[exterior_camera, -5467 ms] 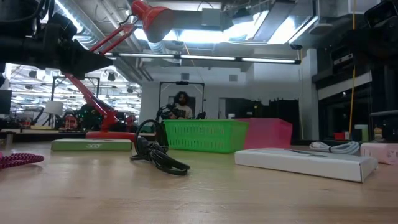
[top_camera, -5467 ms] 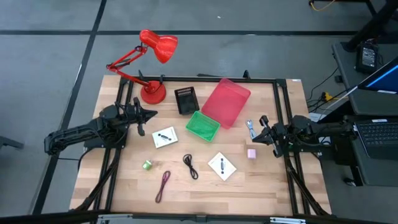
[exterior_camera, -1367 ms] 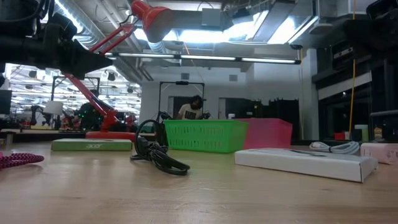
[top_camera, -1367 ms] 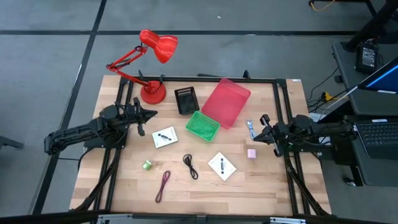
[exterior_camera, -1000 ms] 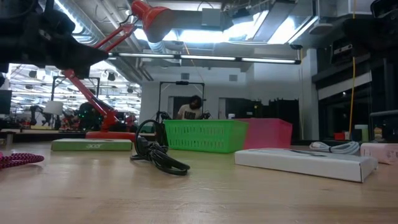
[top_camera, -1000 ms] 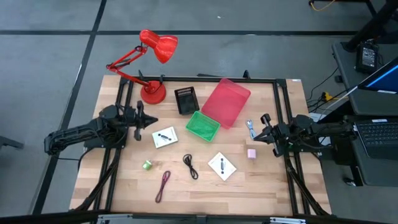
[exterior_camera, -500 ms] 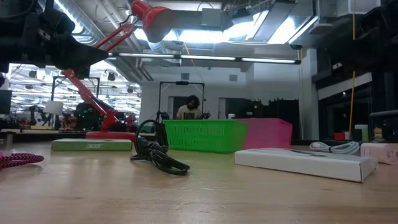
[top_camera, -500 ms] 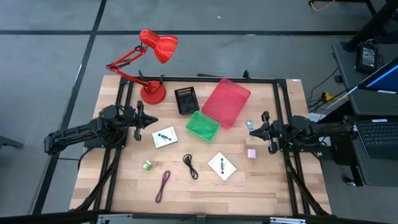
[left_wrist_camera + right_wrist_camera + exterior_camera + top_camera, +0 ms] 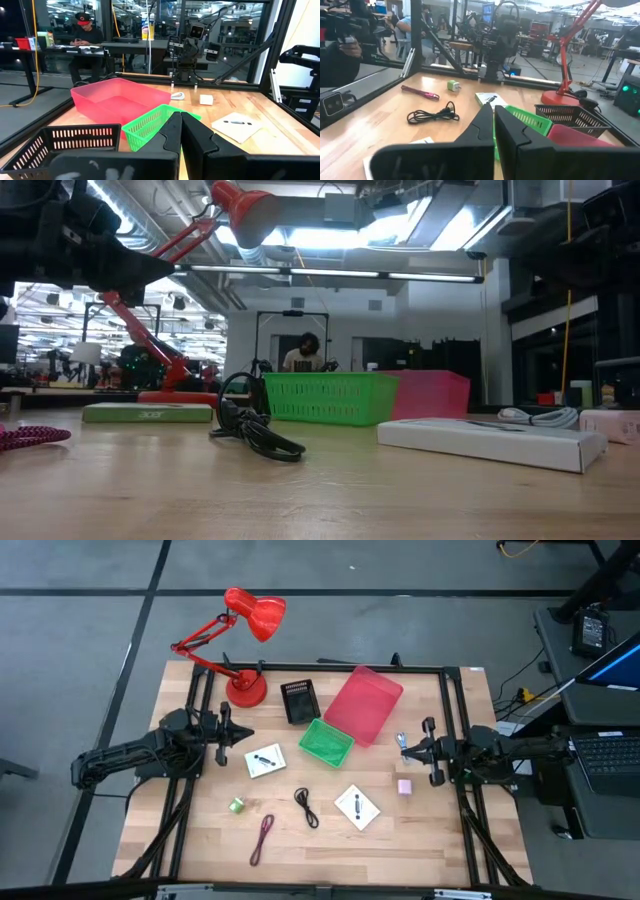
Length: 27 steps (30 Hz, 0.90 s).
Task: Pick and place items into bin
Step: Put the gray charger cable into the green bin
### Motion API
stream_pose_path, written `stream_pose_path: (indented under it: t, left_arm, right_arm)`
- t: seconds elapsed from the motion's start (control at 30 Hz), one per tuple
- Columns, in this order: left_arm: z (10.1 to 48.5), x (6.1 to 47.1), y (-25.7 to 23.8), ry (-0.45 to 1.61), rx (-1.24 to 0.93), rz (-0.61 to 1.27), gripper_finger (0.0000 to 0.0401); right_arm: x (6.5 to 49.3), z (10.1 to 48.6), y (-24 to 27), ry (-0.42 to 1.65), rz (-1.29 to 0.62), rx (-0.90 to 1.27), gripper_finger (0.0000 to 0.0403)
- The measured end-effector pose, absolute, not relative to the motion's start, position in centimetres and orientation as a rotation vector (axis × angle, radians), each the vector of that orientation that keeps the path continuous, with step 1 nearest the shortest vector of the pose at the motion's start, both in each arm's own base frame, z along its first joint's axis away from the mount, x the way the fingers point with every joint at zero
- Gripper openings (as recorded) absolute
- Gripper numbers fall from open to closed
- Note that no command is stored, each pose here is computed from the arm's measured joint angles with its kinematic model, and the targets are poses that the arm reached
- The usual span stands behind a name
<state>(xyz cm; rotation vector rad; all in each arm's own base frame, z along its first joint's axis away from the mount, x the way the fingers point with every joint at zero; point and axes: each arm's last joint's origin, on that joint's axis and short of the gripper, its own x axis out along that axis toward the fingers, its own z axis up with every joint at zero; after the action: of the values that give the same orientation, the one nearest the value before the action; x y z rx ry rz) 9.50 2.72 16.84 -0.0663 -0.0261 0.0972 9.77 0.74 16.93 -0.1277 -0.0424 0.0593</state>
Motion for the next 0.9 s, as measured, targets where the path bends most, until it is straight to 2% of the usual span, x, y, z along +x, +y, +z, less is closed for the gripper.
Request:
stream_pose_path:
  t: [0.17,0.7,0.9]
  left_arm:
    - [16.9,9.5,2.7,-0.032,-0.074,0.093,0.0004]
    - [18.8,9.3,2.6,-0.209,0.221,0.110,0.0004]
    - [19.0,9.2,2.7,-0.234,0.229,0.150,0.0004]
  right_arm:
    - [9.8,17.0,0.4,-0.043,-0.051,-0.024,0.0000]
    - [10.0,17.3,0.4,-0.071,-0.057,0.107,0.0000]
    - [10.2,18.0,0.3,-0.059,-0.086,0.108,0.0000]
